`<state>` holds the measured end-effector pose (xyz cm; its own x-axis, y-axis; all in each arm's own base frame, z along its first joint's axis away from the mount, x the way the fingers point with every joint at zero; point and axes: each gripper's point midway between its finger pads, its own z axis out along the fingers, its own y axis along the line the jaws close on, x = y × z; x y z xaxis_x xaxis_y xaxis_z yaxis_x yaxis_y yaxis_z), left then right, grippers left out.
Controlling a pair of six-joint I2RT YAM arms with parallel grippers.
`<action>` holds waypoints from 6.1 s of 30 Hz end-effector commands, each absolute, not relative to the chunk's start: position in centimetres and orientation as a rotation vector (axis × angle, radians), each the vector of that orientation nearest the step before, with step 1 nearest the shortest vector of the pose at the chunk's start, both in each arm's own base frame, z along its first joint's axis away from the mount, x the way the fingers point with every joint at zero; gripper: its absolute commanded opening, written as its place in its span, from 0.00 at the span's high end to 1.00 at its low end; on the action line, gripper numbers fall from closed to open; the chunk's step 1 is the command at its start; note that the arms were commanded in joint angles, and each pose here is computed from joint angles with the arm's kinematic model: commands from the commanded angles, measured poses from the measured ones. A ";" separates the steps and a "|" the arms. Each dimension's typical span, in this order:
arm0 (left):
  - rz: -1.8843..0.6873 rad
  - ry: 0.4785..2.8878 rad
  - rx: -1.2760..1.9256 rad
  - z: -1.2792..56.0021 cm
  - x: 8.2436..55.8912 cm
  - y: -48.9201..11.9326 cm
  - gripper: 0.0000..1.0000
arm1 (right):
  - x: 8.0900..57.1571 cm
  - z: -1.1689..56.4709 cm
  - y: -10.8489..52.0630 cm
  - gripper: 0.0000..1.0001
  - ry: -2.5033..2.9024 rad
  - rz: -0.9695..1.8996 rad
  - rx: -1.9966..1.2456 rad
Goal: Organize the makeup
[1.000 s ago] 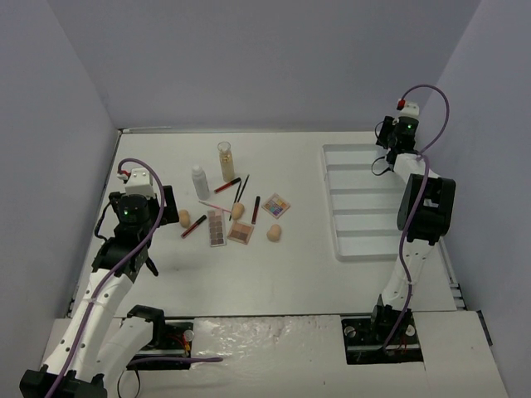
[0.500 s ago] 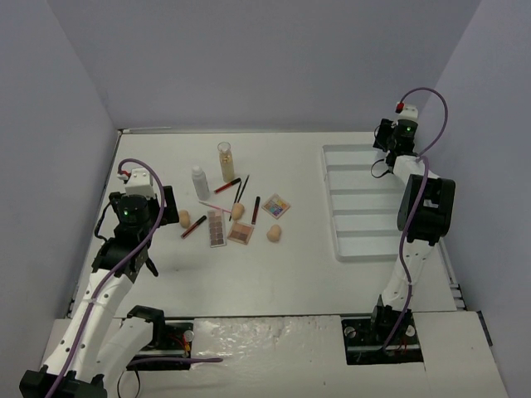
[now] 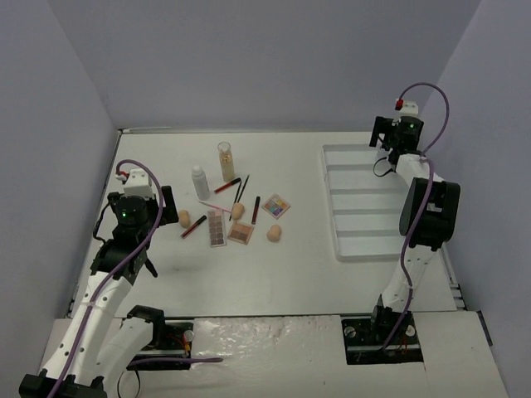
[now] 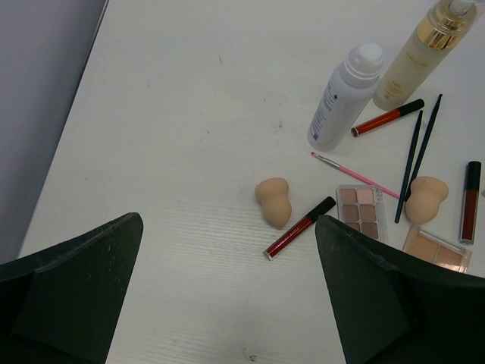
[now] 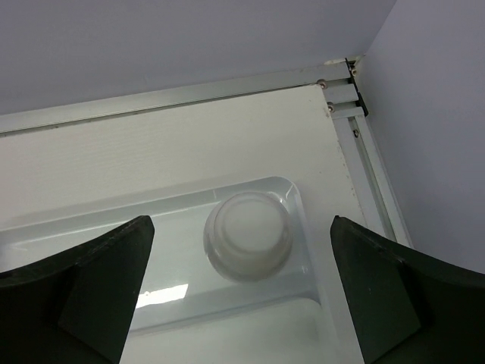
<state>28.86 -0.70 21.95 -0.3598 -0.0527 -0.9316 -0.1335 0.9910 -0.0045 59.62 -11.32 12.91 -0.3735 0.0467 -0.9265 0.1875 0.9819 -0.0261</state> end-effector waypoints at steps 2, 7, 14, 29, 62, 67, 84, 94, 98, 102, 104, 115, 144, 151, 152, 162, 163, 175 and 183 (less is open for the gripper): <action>0.055 1.836 -0.132 25.4 29.5 -1.0 0.03 | 57.2 28.3 -8.7 0.00 1.695 -0.166 0.065; 0.053 1.837 -0.129 25.4 29.6 -1.0 0.03 | 54.5 32.5 -1.4 0.00 1.624 -0.070 -0.112; 0.046 1.840 -0.122 25.3 29.7 -1.2 0.03 | 51.9 32.8 16.6 0.00 1.545 0.294 -0.440; 0.068 1.875 -0.145 24.2 30.2 -1.0 0.03 | 50.0 25.5 38.2 0.00 1.498 0.723 -0.784; 0.079 1.926 -0.142 22.3 30.7 -1.2 0.03 | 53.9 19.4 44.4 0.08 1.391 0.865 -0.744; 0.079 1.917 -0.143 22.5 30.6 -1.2 0.03 | 54.1 19.0 45.0 0.13 1.377 0.868 -0.743; 0.073 1.905 -0.136 22.9 30.5 -1.3 0.03 | 54.6 20.1 45.8 0.78 1.356 0.866 -0.753; 0.065 1.884 -0.137 23.4 30.4 -1.3 0.03 | 55.2 28.8 42.2 1.00 1.255 0.809 -0.697; 0.061 1.876 -0.140 23.7 30.2 -1.3 0.03 | 55.9 32.3 38.1 1.00 1.248 0.713 -0.639; 0.061 1.869 -0.145 23.9 30.1 -1.2 0.03 | 57.4 34.4 31.5 1.00 1.275 0.559 -0.555; 0.062 1.871 -0.144 23.9 30.0 -1.2 0.03 | 57.8 35.6 27.6 1.00 1.284 0.495 -0.493; 0.060 1.879 -0.141 23.8 30.1 -1.4 0.03 | 60.4 33.3 7.5 1.00 1.381 0.087 -0.137; 0.062 1.911 -0.111 22.7 30.6 -1.7 0.03 | 63.5 21.7 -4.3 1.00 1.480 -0.112 0.159; 0.056 1.913 -0.109 22.6 30.6 -1.8 0.03 | 63.2 21.4 -4.9 1.00 1.484 -0.091 0.183; 0.057 1.912 -0.108 22.7 30.6 -1.8 0.03 | 63.2 21.4 -4.9 1.00 1.486 -0.090 0.182; 0.052 1.913 -0.105 22.7 30.7 -1.9 0.03 | 63.3 20.2 -4.5 0.79 1.526 -0.060 0.167; 0.052 1.913 -0.105 22.7 30.7 -1.9 0.03 | 63.3 20.1 -4.5 0.74 1.529 -0.060 0.167; 0.048 1.909 -0.103 22.9 30.6 -1.9 0.03 | 62.4 20.6 -3.3 0.30 1.550 -0.007 0.131; 0.015 1.900 -0.101 23.2 30.6 -2.4 0.03 | 59.7 23.5 -2.5 0.03 1.551 0.022 0.111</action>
<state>29.47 -1.54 20.31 -0.4163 -0.0386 -0.9084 -0.1035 0.9946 0.0051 60.82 -3.53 12.38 -0.1922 0.0899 -0.9772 0.1099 0.9915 0.0696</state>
